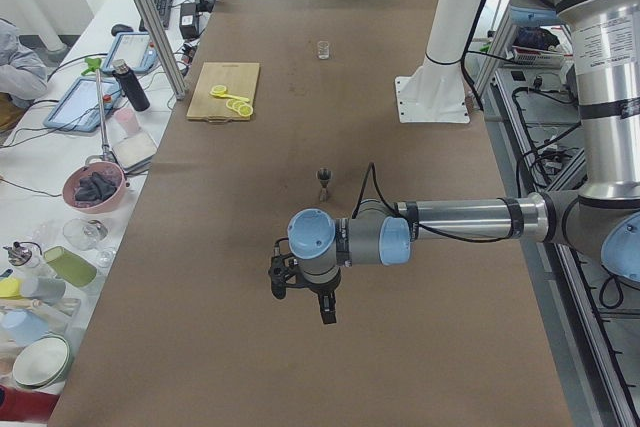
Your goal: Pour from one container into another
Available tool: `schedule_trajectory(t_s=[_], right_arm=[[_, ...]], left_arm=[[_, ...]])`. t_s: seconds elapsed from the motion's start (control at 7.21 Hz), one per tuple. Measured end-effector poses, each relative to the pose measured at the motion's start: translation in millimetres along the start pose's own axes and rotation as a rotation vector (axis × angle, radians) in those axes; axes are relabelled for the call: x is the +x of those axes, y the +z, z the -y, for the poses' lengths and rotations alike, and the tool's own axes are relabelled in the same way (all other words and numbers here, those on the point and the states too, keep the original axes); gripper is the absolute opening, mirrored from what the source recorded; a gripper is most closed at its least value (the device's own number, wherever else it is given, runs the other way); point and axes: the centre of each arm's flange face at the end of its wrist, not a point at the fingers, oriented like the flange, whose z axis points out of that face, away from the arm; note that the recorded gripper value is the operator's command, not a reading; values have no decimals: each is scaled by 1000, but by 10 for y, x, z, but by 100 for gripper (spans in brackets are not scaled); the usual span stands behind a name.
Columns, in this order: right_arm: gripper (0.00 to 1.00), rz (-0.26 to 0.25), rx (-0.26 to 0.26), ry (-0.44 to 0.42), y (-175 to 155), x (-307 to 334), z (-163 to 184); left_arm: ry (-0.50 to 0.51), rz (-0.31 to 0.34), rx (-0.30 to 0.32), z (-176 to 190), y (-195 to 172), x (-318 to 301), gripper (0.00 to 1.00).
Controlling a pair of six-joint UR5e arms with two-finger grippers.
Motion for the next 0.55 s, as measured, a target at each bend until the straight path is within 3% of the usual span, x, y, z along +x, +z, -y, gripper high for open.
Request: schedule_trajectory(t_s=[0.55], right_arm=[[100,1,6,-5,-27,-37,22]], left_arm=[[11,-1,6,13,-26,47,98]])
